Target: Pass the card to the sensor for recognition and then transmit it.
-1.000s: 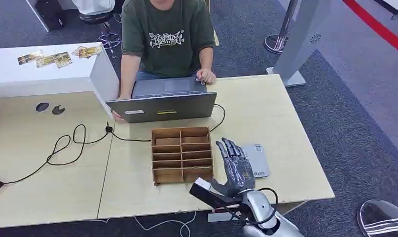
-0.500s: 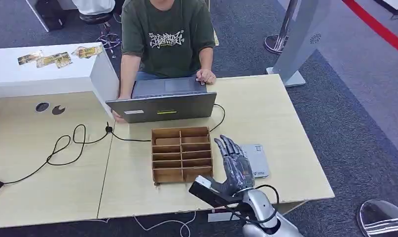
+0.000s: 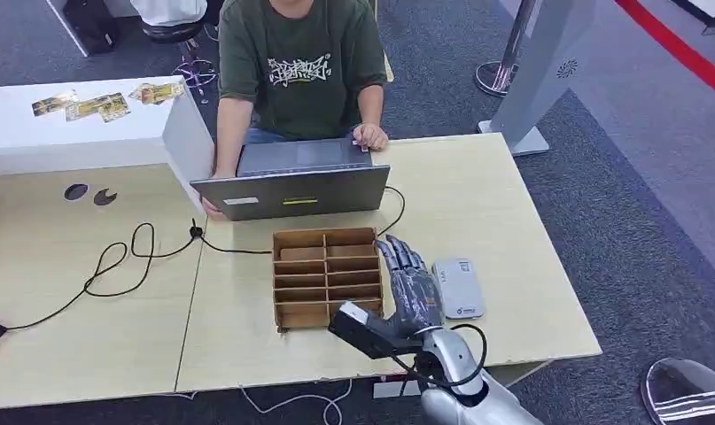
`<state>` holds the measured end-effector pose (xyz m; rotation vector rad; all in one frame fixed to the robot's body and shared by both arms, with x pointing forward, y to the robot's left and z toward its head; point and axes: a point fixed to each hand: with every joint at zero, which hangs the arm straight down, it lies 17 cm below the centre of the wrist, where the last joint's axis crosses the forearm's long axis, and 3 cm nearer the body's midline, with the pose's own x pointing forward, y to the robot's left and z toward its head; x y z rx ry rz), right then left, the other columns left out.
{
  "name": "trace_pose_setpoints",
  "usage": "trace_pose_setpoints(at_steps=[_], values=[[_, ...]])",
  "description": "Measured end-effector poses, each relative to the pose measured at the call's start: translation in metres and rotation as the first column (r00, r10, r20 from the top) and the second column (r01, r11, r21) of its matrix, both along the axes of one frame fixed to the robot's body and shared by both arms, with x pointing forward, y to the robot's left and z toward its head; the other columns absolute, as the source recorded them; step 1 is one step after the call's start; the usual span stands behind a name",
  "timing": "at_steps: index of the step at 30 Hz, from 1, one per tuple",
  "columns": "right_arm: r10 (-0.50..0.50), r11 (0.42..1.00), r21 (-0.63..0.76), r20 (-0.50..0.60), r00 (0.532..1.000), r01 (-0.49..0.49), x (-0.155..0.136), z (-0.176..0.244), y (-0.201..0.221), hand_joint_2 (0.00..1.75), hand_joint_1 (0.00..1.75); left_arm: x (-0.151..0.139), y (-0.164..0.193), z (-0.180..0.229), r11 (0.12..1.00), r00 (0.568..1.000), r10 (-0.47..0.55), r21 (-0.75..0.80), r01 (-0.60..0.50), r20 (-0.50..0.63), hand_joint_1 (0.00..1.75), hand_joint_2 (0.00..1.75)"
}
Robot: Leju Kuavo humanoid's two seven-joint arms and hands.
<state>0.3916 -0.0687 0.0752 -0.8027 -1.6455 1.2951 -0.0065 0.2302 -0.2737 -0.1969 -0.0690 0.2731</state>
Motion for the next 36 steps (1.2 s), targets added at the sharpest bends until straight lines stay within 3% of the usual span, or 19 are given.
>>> trace_pose_setpoints(at_steps=[15,36], values=[[-0.014,0.993,-0.115,-0.014,1.0,0.013,-0.013,-0.023,-0.026,1.75,0.0,0.0,0.001,0.0,1.0,1.0,0.01,0.003,-0.01,-0.001,0.0,0.0],[0.027,0.995,-0.094,-0.063,0.998,-0.033,-0.001,-0.031,-0.002,1.75,0.0,0.0,0.001,0.0,1.0,1.0,0.004,0.003,-0.004,-0.003,0.0,0.0]])
